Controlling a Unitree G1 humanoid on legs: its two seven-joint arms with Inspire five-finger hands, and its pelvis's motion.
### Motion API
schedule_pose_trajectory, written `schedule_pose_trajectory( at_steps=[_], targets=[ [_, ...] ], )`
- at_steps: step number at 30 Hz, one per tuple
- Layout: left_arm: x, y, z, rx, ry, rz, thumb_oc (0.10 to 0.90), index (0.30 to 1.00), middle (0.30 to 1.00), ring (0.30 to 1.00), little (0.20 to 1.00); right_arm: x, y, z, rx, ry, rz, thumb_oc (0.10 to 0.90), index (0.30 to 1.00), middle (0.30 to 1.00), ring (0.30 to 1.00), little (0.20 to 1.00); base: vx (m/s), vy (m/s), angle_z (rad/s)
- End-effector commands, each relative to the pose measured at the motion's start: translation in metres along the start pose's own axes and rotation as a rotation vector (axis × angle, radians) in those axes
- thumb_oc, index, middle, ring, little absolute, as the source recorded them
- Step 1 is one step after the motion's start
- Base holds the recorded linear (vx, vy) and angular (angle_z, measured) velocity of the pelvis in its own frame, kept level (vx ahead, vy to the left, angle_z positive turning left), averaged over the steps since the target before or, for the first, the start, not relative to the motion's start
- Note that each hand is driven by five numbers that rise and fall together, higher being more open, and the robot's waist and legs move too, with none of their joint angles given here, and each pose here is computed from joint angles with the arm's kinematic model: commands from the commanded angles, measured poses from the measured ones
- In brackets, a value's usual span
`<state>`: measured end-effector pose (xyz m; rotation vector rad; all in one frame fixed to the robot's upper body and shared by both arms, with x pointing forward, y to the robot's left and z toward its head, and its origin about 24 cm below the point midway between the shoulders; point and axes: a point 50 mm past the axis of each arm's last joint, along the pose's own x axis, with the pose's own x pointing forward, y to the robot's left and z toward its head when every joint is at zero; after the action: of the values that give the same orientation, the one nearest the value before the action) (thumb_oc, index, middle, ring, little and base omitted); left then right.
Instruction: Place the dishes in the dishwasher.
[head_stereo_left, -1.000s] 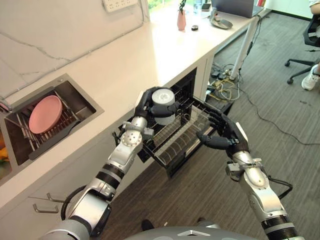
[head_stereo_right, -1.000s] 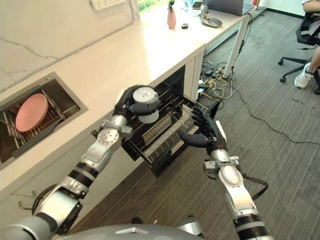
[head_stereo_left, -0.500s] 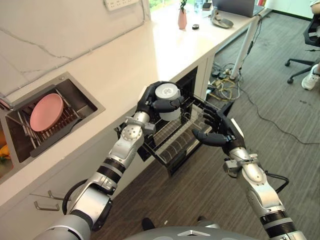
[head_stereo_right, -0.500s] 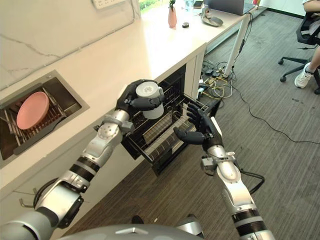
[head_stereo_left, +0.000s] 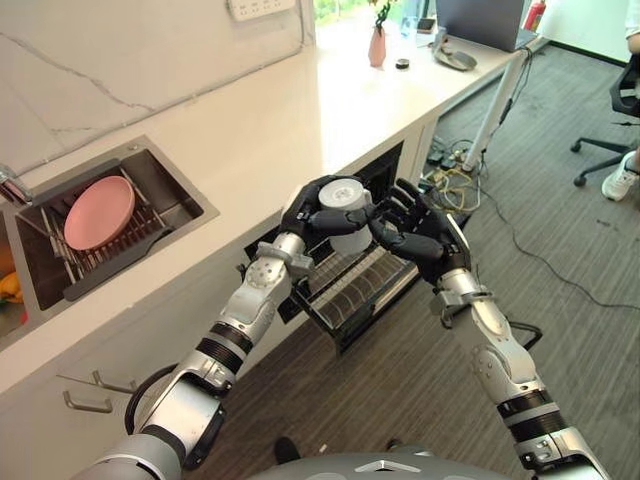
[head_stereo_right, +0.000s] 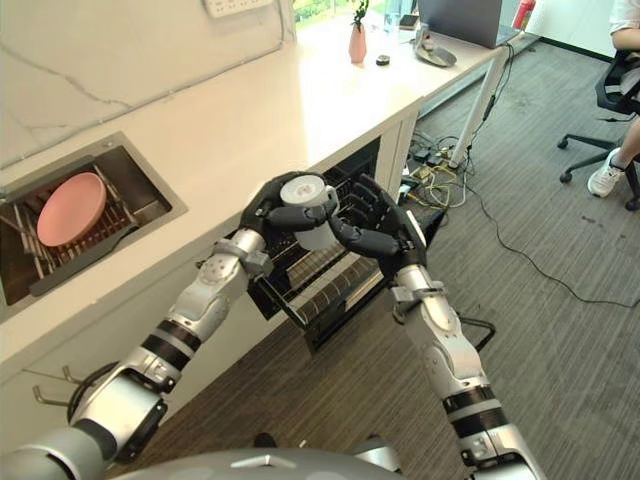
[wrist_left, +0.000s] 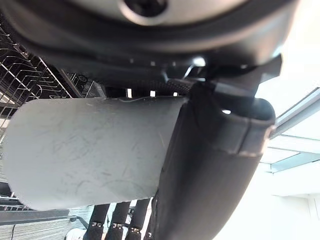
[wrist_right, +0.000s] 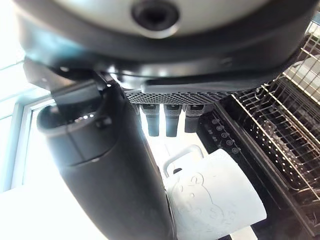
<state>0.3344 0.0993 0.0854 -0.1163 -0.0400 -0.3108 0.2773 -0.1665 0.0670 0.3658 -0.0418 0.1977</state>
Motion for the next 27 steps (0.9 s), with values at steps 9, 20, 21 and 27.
schedule_pose_trajectory(
  at_steps=[9,20,21,27],
  targets=[
    [0.029,-0.018,0.073,0.105,-0.267,-0.13,0.4,0.3,0.3,0.3,0.3,0.023,0.01,0.036,-0.056,-0.089,0.166,0.8,0.9,0.9,0.9,0.9,0.0,0.005,0.01],
    [0.029,-0.024,0.069,0.12,-0.251,-0.157,0.4,0.3,0.3,0.3,0.3,0.029,0.019,0.031,-0.063,-0.051,0.201,0.8,0.9,0.9,0.9,0.9,0.0,0.0,0.0],
    [0.029,-0.024,0.069,0.12,-0.251,-0.157,0.4,0.3,0.3,0.3,0.3,0.029,0.019,0.031,-0.063,-0.051,0.201,0.8,0.9,0.9,0.9,0.9,0.0,0.0,0.0],
    [0.028,-0.027,0.063,0.098,-0.229,-0.163,0.4,0.3,0.3,0.3,0.3,0.037,0.026,0.032,-0.03,-0.072,0.181,0.8,0.9,0.9,0.9,0.9,0.0,0.0,0.0]
  ],
)
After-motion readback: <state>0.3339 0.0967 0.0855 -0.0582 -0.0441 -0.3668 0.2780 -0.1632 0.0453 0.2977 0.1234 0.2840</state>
